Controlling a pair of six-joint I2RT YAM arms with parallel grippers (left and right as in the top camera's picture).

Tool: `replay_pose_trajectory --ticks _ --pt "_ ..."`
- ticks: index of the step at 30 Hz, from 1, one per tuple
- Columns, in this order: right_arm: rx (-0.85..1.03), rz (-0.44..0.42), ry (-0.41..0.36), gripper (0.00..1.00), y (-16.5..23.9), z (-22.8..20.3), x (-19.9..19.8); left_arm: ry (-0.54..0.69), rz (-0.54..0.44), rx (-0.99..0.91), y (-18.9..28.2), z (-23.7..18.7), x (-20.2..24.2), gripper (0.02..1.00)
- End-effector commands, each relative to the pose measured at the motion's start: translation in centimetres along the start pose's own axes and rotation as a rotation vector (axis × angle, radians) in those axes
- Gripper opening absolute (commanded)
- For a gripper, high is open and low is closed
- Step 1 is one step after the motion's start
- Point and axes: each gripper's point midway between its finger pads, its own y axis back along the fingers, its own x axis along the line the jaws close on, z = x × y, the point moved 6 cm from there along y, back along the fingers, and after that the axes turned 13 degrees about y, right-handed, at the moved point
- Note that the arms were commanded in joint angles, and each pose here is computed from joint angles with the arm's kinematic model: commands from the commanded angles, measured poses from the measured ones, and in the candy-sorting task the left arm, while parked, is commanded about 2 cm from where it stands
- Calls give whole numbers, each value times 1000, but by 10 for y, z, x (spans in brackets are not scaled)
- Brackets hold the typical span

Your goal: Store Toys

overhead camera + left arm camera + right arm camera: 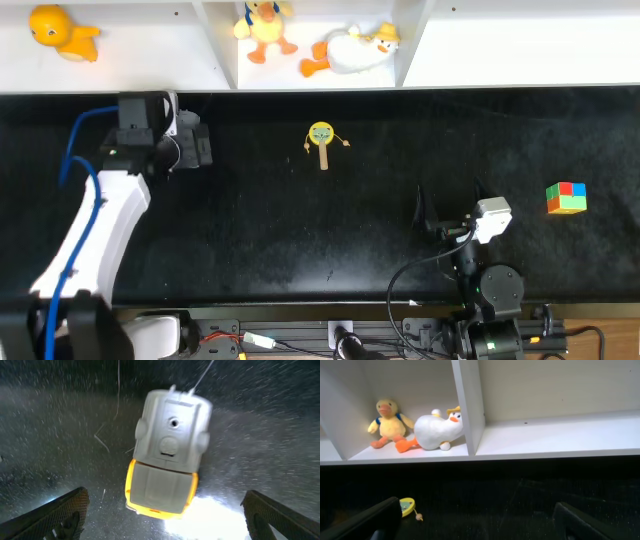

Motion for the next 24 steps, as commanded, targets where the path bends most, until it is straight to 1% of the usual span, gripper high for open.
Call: replay_pose_trajectory --ticks 1,6,7,9,10,14,17,20,24 --pt "0 2 3 993 0 -3 1 22 72 60 -25 -12 6 998" --pt "0 2 3 996 0 -3 1 21 67 60 -41 -11 4 1000" --pt "0 2 3 998 0 -3 1 22 63 47 -43 -8 3 978" --pt "0 2 3 996 0 -3 1 23 61 44 -45 -7 3 886" --pt "0 2 3 993 0 -3 1 22 65 54 -48 -9 3 814" --pt "0 2 3 993 0 -3 1 19 76 82 -54 -15 5 722" --pt "0 2 3 996 0 -3 1 18 78 87 -54 -16 5 673" --pt "0 2 3 993 0 -3 1 18 79 89 -54 -16 5 570" --pt "0 2 3 996 0 -3 1 19 78 87 -54 -15 5 494"
